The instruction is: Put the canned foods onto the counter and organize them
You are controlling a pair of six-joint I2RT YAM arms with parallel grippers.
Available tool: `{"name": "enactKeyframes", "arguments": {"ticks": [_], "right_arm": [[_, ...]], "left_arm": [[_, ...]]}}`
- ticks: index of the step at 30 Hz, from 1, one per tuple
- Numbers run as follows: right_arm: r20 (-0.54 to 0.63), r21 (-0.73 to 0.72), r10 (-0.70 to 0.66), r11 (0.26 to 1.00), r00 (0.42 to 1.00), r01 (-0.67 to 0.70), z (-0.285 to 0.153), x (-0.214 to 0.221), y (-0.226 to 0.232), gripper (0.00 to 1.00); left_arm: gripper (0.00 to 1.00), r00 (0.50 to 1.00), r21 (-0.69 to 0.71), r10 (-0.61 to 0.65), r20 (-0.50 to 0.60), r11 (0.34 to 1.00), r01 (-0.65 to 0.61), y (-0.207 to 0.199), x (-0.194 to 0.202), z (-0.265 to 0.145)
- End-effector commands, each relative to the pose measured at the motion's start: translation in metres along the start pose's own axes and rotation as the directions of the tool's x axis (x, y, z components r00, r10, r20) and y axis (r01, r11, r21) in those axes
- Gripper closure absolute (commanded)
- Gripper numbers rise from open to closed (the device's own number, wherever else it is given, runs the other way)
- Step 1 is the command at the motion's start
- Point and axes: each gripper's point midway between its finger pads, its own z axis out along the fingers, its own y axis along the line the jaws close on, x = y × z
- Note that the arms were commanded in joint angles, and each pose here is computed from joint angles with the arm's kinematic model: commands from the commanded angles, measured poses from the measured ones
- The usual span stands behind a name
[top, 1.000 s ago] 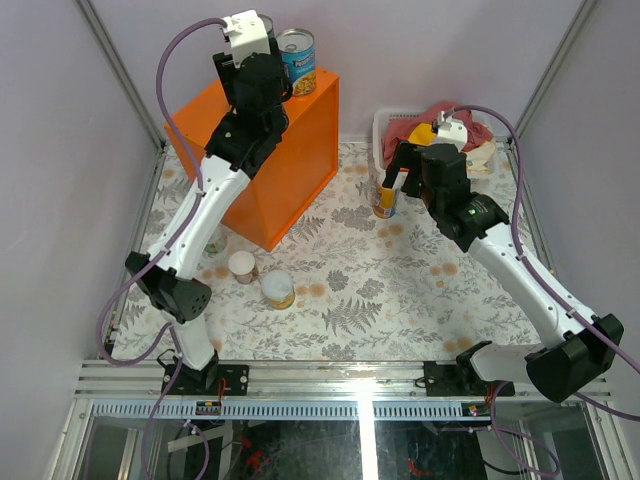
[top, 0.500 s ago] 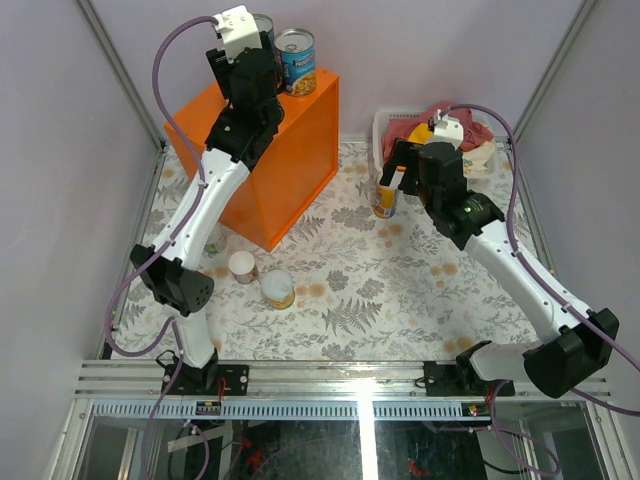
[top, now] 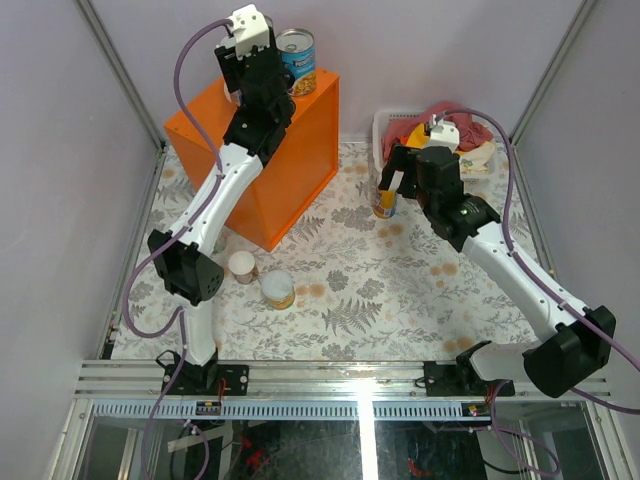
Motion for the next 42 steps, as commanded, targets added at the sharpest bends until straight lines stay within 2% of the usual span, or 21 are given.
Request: {"name": "enactKeyframes", "arguments": {"ticks": [1, 17, 19, 21, 24, 28, 37, 42], "right_arm": [[0.053, -0.019, 0.006, 1.000, 0.999, -0.005, 0.000, -0.014, -0.001, 0.00], [0.037, -0.018, 0.009, 1.000, 0.999, -0.008, 0.005, -0.006, -0.008, 0.01], [0.036, -0.017, 0.010, 1.000, 0.999, -0.009, 0.005, -0.006, -0.008, 0.01], [0.036, -0.020, 0.011, 1.000, 0.999, -0.010, 0.004, -0.006, -0.007, 0.01], [0.035, -0.023, 0.013, 1.000, 0.999, -0.012, 0.004, -0.006, -0.007, 0.00], [0.036, -0.023, 0.013, 1.000, 0.999, -0.012, 0.004, -0.007, -0.007, 0.00], [0.035, -0.023, 0.016, 1.000, 0.999, -0.015, 0.004, -0.009, -0.006, 0.01], [0.029, -0.022, 0.014, 1.000, 0.999, -0.014, 0.005, -0.007, -0.006, 0.01]], "left_arm": [[1.00, 0.986, -0.051, -0.111, 0.127, 0.992, 0.118, 0.009, -0.042, 0.008], [0.98, 0.987, -0.087, -0.086, 0.136, 0.991, 0.098, 0.011, -0.029, 0.024], [0.91, 0.987, -0.083, -0.088, 0.134, 0.992, 0.099, 0.011, -0.029, 0.024], [0.78, 0.988, -0.072, -0.091, 0.126, 0.992, 0.100, 0.010, -0.028, 0.024], [0.46, 0.989, -0.057, -0.092, 0.117, 0.993, 0.099, 0.008, -0.027, 0.023], [0.22, 0.989, -0.031, -0.099, 0.106, 0.994, 0.103, 0.006, -0.025, 0.021], [0.06, 0.990, -0.005, -0.119, 0.081, 0.993, 0.120, 0.005, -0.025, 0.018], [0.04, 0.989, 0.026, -0.130, 0.065, 0.991, 0.128, 0.002, -0.028, 0.014]]}}
